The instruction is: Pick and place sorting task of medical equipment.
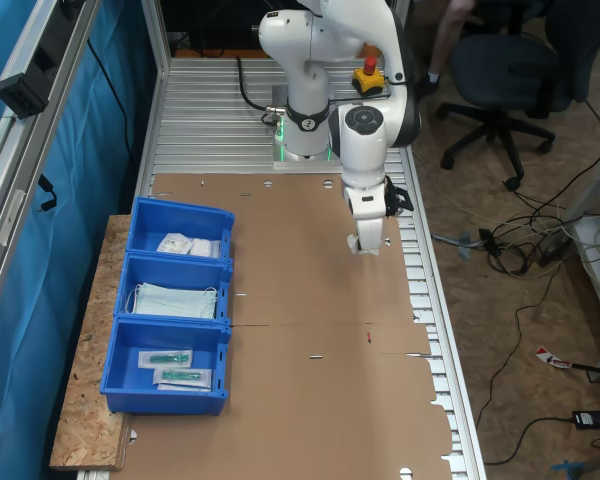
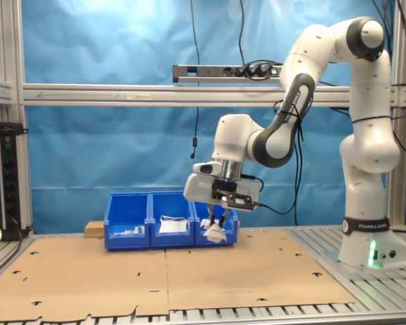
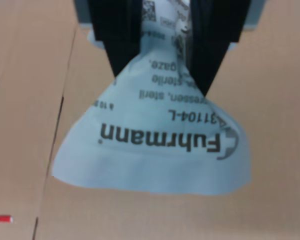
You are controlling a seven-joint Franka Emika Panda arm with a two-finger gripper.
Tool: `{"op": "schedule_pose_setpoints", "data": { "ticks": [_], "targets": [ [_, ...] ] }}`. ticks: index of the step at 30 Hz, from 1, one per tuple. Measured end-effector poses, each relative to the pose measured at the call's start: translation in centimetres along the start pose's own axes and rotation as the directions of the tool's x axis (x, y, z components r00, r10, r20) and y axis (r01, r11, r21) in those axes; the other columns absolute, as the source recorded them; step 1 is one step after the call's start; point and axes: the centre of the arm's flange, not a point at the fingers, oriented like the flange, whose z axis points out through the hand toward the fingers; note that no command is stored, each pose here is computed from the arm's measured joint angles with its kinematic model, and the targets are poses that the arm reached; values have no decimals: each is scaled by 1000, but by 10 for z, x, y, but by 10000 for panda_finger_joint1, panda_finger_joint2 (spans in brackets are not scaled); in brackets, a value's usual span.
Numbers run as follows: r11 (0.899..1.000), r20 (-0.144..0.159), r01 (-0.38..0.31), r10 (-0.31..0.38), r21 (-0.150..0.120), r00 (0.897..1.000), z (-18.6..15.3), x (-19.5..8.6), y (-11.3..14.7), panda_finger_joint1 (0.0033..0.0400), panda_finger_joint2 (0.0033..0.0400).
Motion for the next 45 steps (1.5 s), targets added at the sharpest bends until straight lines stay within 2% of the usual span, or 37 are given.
{"op": "schedule_pose_setpoints", "data": {
  "ticks": [6,13,21,26,27,32,33,34,39,45],
  "targets": [
    [999,-2,-33,33,-39,999,-42,-10,15,66,66],
    [994,12,-93,94,-59,996,-87,-30,33,66,66],
    [978,40,-201,204,-63,978,-117,-70,63,66,66],
    [962,65,-266,270,-63,961,-126,-103,86,66,66],
    [954,76,-291,295,-67,952,-129,-117,96,66,66],
    [932,98,-353,360,-77,928,-137,-153,117,66,66],
    [927,100,-366,372,-79,923,-139,-160,121,66,66],
    [927,100,-366,372,-79,923,-139,-160,121,66,66],
    [902,108,-423,431,-91,896,-148,-191,137,66,66],
    [876,111,-472,481,-99,869,-156,-215,151,66,66]
  ]
}}
